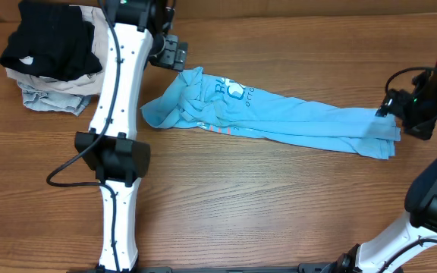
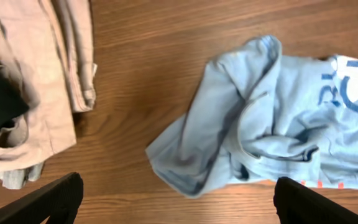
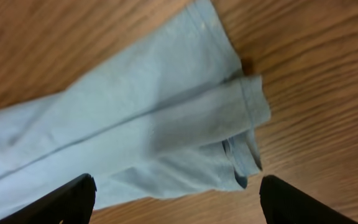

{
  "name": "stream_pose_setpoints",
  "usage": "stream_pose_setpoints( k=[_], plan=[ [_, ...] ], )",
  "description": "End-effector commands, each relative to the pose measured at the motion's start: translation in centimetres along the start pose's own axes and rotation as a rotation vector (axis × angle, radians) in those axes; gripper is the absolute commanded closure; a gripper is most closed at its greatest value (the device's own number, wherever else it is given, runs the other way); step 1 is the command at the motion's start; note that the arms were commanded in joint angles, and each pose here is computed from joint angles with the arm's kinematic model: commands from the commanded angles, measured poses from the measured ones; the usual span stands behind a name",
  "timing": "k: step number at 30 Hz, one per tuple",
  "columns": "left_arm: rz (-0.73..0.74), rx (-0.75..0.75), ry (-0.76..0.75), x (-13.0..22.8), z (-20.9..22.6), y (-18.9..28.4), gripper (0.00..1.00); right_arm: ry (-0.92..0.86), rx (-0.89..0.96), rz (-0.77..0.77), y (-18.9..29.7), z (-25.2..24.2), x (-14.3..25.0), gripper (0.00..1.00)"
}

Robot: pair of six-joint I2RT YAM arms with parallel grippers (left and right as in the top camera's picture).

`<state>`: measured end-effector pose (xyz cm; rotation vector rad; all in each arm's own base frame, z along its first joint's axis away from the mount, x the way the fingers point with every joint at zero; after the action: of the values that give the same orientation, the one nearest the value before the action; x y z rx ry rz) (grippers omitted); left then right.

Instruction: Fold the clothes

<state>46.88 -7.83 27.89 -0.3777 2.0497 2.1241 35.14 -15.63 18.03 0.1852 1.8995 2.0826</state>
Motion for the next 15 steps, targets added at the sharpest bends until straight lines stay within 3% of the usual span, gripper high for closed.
stream_pose_setpoints(
  k=[1,11,15],
  plan=[
    [-0.013,0.041,0.007,-0.3,0.9,0.5,0.00,0.010,0.030,0.048,-2.7,-0.3,1.0,0.12],
    [-0.017,0.038,0.008,-0.5,1.4,0.4,0.00,0.012,0.093,0.002,-6.0,-1.2,1.8,0.07],
    [-0.019,0.038,0.009,-0.5,1.4,0.4,0.00,0.012,0.106,-0.015,-6.7,-1.3,1.8,0.12]
  ],
)
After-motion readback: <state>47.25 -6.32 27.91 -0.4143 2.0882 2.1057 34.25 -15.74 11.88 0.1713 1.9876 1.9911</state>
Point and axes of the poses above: each gripper's point midway between its finger pads, its own y axis back along the fingers, its own z axis along the line the jaws close on, x = y × z, the point moved 10 cm from there along y, back along the fingers, and after that the axes turned 12 degrees about y, right-handed, at the moved point
